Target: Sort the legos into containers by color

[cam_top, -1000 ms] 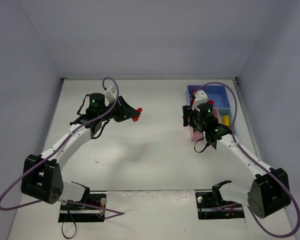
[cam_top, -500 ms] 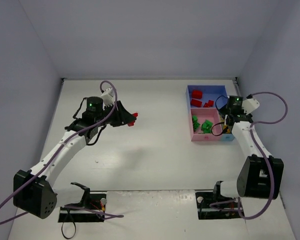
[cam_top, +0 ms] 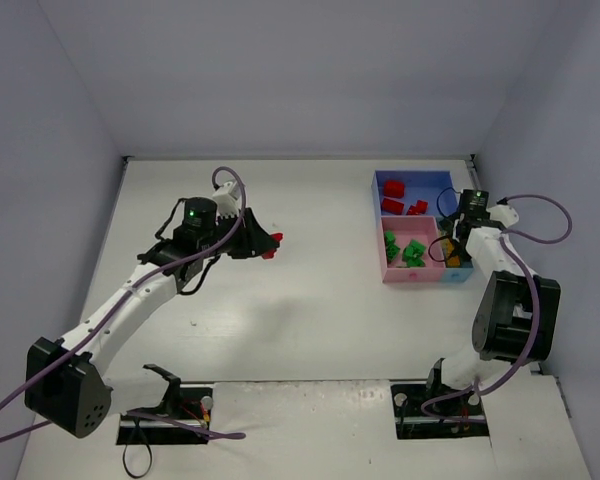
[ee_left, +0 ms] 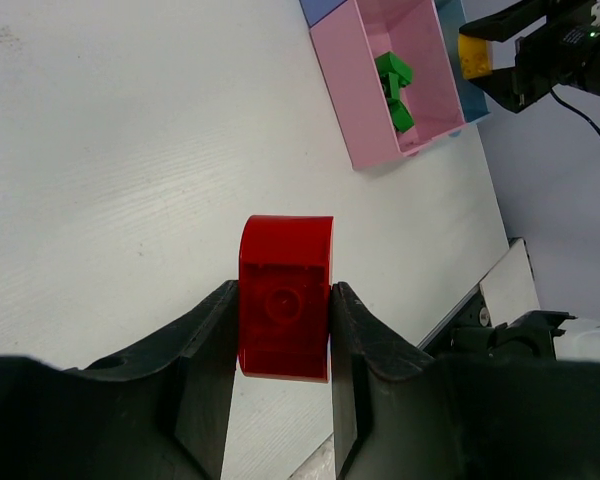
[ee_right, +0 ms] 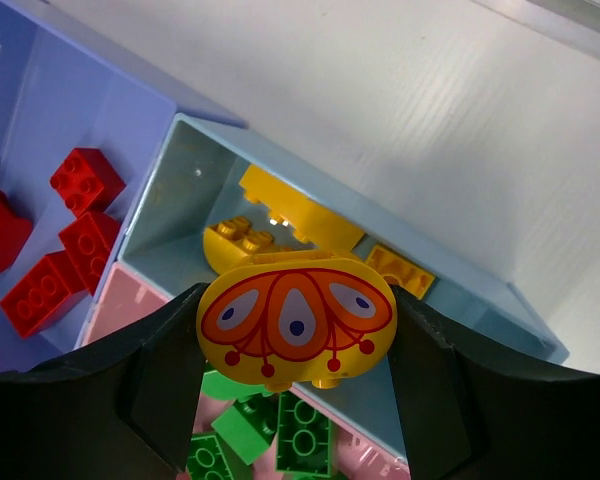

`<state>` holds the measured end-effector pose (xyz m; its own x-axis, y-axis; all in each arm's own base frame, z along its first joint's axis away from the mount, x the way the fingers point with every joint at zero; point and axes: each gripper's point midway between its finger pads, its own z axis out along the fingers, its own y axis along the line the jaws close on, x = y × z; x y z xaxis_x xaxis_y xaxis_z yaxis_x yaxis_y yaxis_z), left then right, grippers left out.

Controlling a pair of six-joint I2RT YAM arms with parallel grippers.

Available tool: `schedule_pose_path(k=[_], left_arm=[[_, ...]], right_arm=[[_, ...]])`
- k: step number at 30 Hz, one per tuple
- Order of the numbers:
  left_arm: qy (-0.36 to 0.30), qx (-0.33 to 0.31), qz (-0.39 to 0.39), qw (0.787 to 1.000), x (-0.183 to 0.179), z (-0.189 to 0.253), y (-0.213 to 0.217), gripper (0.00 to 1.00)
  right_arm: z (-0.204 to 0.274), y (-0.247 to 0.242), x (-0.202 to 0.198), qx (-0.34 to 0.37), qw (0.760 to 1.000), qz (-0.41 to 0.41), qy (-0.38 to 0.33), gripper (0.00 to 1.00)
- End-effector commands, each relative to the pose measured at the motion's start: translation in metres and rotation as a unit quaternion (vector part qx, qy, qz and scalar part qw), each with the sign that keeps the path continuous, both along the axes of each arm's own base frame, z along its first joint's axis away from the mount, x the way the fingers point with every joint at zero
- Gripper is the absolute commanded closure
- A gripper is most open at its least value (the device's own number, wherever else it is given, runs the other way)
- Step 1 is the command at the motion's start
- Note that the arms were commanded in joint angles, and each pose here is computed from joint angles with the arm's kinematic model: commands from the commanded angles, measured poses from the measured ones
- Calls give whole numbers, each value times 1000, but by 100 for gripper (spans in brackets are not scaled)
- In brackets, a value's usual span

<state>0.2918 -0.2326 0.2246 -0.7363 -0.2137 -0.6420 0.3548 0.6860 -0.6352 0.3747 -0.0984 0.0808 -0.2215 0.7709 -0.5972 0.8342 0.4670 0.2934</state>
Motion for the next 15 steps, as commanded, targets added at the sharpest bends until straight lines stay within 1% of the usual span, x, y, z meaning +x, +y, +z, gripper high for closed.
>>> schedule_pose_path(k=[1,2,3,5,7,8,9,10,11,15], left_arm=[[-50,-7,-4,999,8,22,-5,88],[-51,-8,-6,999,8,23,-6,88],[-52,-7,-8,999,8,22,-8,88],[-58,-8,-13,998,8,24,-11,88],[-66,-4,-17,998,9,26,-14,88],[-67,-3,-20,998,9,26,-15,88],[-70,-2,-23,997,10,28,-17,88],[-72,-2,-26,997,10,29,-19,88],[-75,-2,-26,997,11,31,-20,88],[-83,0,-43,996,9,35,-30,88]], right_arm=[[32,-1,19,1,999,0,-50,54],[37,0,19,-3,999,8,-53,48],[39,2,19,-5,998,14,-54,46],[49,4,18,-15,998,28,-61,39],[56,6,17,-29,997,45,-62,24],[61,8,17,-31,996,50,-68,21],[63,8,16,-33,996,54,-68,15],[64,9,16,-32,995,56,-70,13],[65,10,14,-31,995,57,-72,7],[69,17,13,-21,994,77,-79,4]])
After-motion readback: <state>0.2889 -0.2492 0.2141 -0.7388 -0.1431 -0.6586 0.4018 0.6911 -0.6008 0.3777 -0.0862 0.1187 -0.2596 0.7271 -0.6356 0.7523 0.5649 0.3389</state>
